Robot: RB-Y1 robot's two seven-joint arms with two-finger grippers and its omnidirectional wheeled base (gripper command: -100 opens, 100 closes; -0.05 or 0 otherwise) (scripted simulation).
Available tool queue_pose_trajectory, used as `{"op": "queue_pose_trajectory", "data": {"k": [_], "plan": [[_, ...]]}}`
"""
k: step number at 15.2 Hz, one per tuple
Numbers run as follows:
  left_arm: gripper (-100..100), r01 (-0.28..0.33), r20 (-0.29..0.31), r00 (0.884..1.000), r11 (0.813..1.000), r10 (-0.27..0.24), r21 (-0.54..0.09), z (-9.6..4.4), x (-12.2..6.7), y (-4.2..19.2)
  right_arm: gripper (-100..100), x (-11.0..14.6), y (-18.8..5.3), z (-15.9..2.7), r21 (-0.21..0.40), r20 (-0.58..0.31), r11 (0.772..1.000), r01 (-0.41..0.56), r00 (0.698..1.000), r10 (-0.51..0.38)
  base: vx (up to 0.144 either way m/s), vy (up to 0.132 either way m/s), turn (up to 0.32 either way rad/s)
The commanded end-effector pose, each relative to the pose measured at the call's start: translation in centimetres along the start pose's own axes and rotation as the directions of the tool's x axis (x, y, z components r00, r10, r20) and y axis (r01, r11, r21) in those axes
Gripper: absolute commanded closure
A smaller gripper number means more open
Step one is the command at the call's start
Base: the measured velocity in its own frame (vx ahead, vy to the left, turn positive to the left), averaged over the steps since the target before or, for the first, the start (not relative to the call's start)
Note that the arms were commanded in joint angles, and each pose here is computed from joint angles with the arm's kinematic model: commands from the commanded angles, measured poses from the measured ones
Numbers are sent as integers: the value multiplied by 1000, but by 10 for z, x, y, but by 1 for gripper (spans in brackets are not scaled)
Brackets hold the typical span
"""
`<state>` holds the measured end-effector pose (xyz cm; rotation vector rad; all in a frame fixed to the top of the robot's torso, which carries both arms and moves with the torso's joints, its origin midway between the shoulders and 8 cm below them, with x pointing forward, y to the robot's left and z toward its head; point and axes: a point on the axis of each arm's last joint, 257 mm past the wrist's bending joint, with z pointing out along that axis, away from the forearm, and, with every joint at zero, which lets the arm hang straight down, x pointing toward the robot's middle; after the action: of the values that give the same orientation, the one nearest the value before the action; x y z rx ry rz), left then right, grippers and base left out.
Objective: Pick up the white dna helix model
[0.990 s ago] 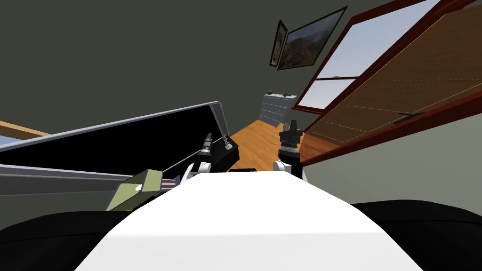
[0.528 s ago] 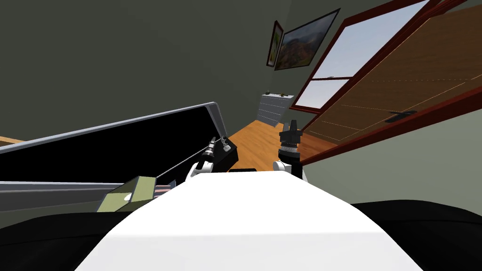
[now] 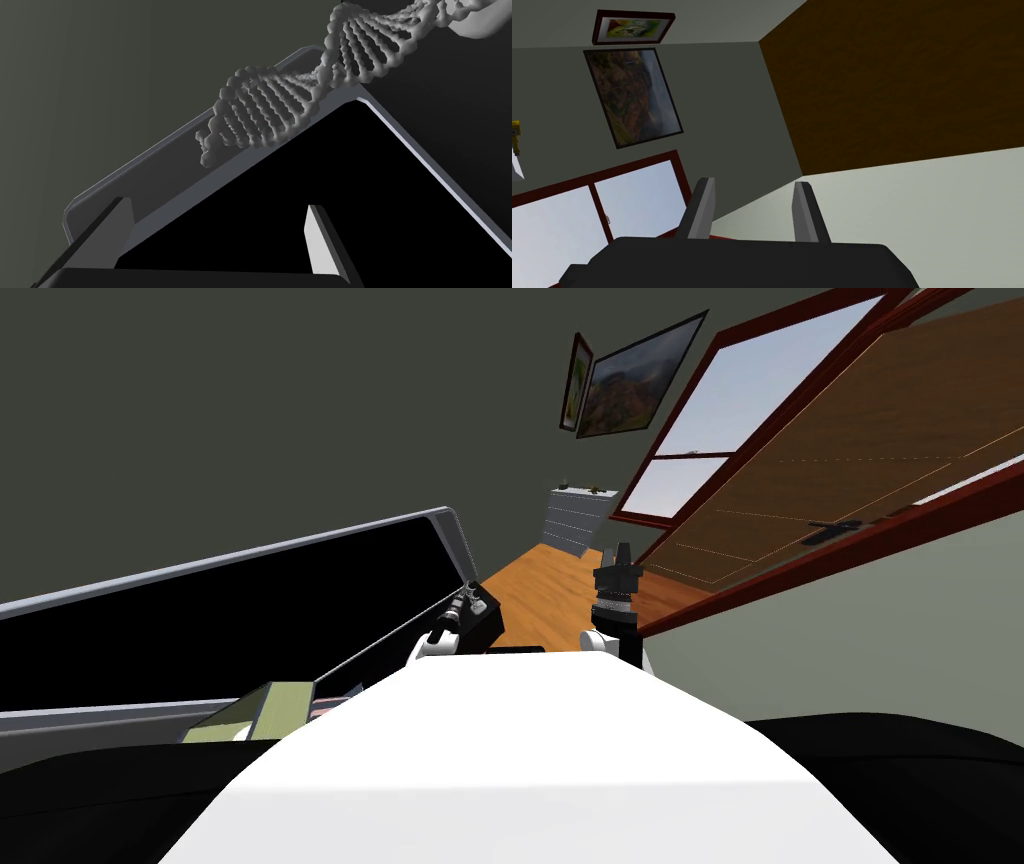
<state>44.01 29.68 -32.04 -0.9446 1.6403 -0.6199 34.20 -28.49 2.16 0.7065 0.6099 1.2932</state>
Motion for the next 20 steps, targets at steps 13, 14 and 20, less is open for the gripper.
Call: {"op": "queue_pose_trajectory", "data": {"k": [13,14,20], "plan": [[-100,-209,-211,965,941,155,-265,5,75,90,0,0,0,0,0,0,1000,0,1000,0,58,0,-47],[-100,-192,-192,970,950,146,-247,6,70,82,0,0,0,0,0,0,1000,0,1000,0,0,0,0],[100,-195,-195,970,948,147,-253,11,72,92,0,0,0,0,0,0,1000,0,1000,0,5,-6,17]]}}
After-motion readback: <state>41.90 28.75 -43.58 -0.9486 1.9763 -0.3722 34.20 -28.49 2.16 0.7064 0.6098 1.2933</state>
